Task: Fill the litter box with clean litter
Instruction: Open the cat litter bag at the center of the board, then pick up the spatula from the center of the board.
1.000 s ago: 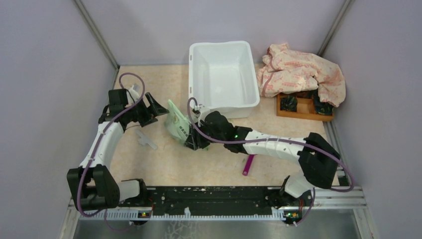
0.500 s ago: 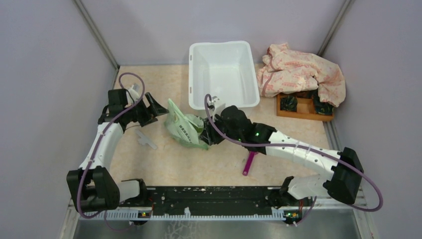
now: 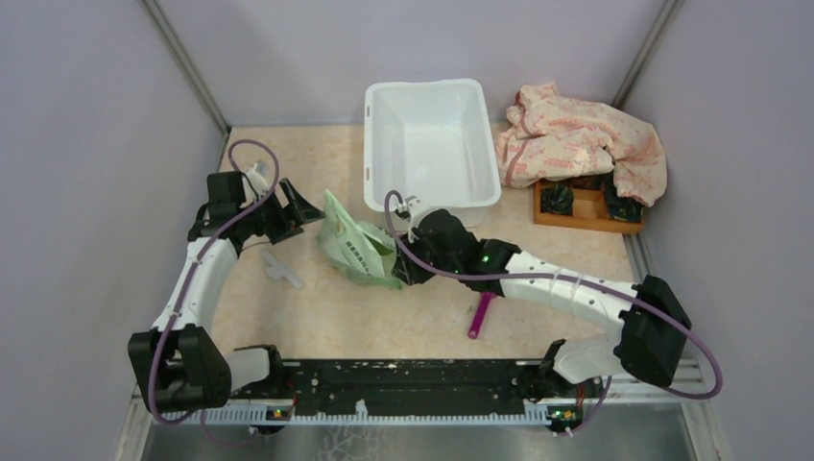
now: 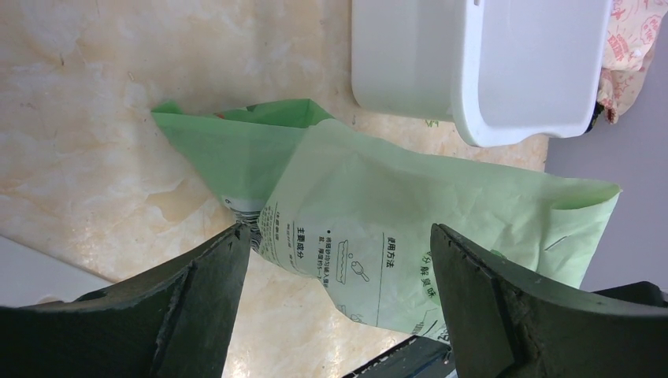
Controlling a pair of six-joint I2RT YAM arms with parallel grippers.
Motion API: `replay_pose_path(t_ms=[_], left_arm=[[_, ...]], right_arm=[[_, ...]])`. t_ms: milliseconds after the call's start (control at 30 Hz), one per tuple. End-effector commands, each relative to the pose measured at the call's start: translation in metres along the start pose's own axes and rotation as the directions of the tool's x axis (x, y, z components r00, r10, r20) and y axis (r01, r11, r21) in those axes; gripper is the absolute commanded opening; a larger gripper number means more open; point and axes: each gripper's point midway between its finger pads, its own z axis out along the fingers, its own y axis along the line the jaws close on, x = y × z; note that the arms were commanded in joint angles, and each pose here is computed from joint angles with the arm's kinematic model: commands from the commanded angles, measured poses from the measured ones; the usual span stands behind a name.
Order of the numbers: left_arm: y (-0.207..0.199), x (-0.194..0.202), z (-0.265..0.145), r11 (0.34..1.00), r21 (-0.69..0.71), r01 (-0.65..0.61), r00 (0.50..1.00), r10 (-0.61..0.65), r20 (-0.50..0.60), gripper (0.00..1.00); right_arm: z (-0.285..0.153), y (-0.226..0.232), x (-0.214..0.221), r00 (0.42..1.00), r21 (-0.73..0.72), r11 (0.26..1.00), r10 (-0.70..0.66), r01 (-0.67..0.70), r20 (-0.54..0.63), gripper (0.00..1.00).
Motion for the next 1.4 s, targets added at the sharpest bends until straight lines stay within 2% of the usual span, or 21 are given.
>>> replay_pose_path(t_ms=[0, 133, 233, 333, 400, 433, 467, 500, 533, 567, 600, 700, 800, 933, 1000, 1133, 1367], left_arm=[[-0.011, -0.004, -0.005, 0.999, 0.035, -0.039, 0.999, 0.039, 0.014, 0.9], [-0.015, -0.005, -0.006, 0.997, 0.056, -0.048, 0.999, 0.047, 0.016, 0.95], [-0.018, -0.008, -0.007, 0.996, 0.064, -0.059, 0.998, 0.057, 0.024, 0.95], [-0.022, -0.012, -0.01, 0.994, 0.069, -0.08, 0.996, 0.077, 0.035, 0.95], [-0.023, -0.015, -0.013, 0.993, 0.061, -0.099, 0.994, 0.096, 0.049, 0.96], [-0.024, -0.018, -0.016, 0.992, 0.052, -0.111, 0.992, 0.108, 0.06, 0.98], [-0.025, -0.021, -0.018, 0.991, 0.043, -0.123, 0.99, 0.12, 0.07, 0.99], [-0.026, -0.024, -0.021, 0.99, 0.033, -0.136, 0.988, 0.133, 0.082, 0.99], [-0.027, -0.026, -0.024, 0.989, 0.027, -0.146, 0.985, 0.142, 0.094, 0.99], [-0.03, -0.03, -0.027, 0.988, 0.025, -0.153, 0.983, 0.149, 0.109, 0.99], [-0.033, -0.032, -0.031, 0.987, 0.03, -0.159, 0.981, 0.154, 0.12, 0.99], [-0.047, -0.038, -0.043, 0.982, 0.051, -0.18, 0.974, 0.171, 0.149, 0.99], [-0.059, -0.038, -0.052, 0.976, 0.083, -0.2, 0.968, 0.184, 0.169, 0.99], [-0.064, -0.038, -0.06, 0.973, 0.088, -0.214, 0.961, 0.194, 0.196, 0.99], [-0.065, -0.038, -0.062, 0.972, 0.087, -0.217, 0.96, 0.196, 0.2, 0.99], [-0.064, -0.034, -0.062, 0.973, 0.09, -0.211, 0.962, 0.191, 0.194, 0.99], [-0.061, -0.031, -0.065, 0.976, 0.071, -0.204, 0.964, 0.188, 0.19, 0.99]], right_arm=[[0.001, -0.009, 0.009, 1.0, 0.028, 1.0, -0.003, 0.004, -0.023, 0.27], [-0.007, -0.012, 0.017, 1.0, 0.04, 0.999, 0.009, -0.008, -0.03, 0.26], [-0.032, -0.007, -0.01, 0.996, 0.034, 0.999, 0.013, -0.016, 0.086, 0.26], [-0.065, -0.02, -0.034, 0.979, 0.132, 0.988, 0.057, -0.084, 0.197, 0.27], [-0.084, -0.038, -0.039, 0.971, 0.237, 0.963, 0.07, -0.125, 0.228, 0.28], [-0.093, -0.047, -0.036, 0.97, 0.287, 0.946, 0.083, -0.148, 0.227, 0.34], [-0.1, -0.058, -0.031, 0.97, 0.344, 0.924, 0.092, -0.169, 0.227, 0.47], [-0.106, -0.069, -0.021, 0.969, 0.398, 0.896, 0.112, -0.194, 0.22, 0.67], [-0.111, -0.078, -0.01, 0.967, 0.442, 0.868, 0.141, -0.224, 0.213, 0.81], [-0.113, -0.084, 0.003, 0.963, 0.466, 0.848, 0.176, -0.253, 0.203, 0.9], [-0.113, -0.088, 0.016, 0.962, 0.476, 0.837, 0.206, -0.269, 0.181, 0.92], [-0.115, -0.098, 0.051, 0.94, 0.505, 0.794, 0.308, -0.34, 0.148, 0.9], [-0.129, -0.117, 0.081, 0.895, 0.59, 0.681, 0.404, -0.434, 0.192, 0.88], [-0.136, -0.138, 0.109, 0.861, 0.656, 0.577, 0.446, -0.486, 0.245, 0.76], [-0.134, -0.146, 0.119, 0.849, 0.681, 0.538, 0.463, -0.497, 0.254, 0.74], [-0.113, -0.153, 0.131, 0.832, 0.687, 0.518, 0.5, -0.509, 0.24, 0.74], [-0.077, -0.16, 0.137, 0.834, 0.683, 0.54, 0.517, -0.491, 0.191, 0.75]])
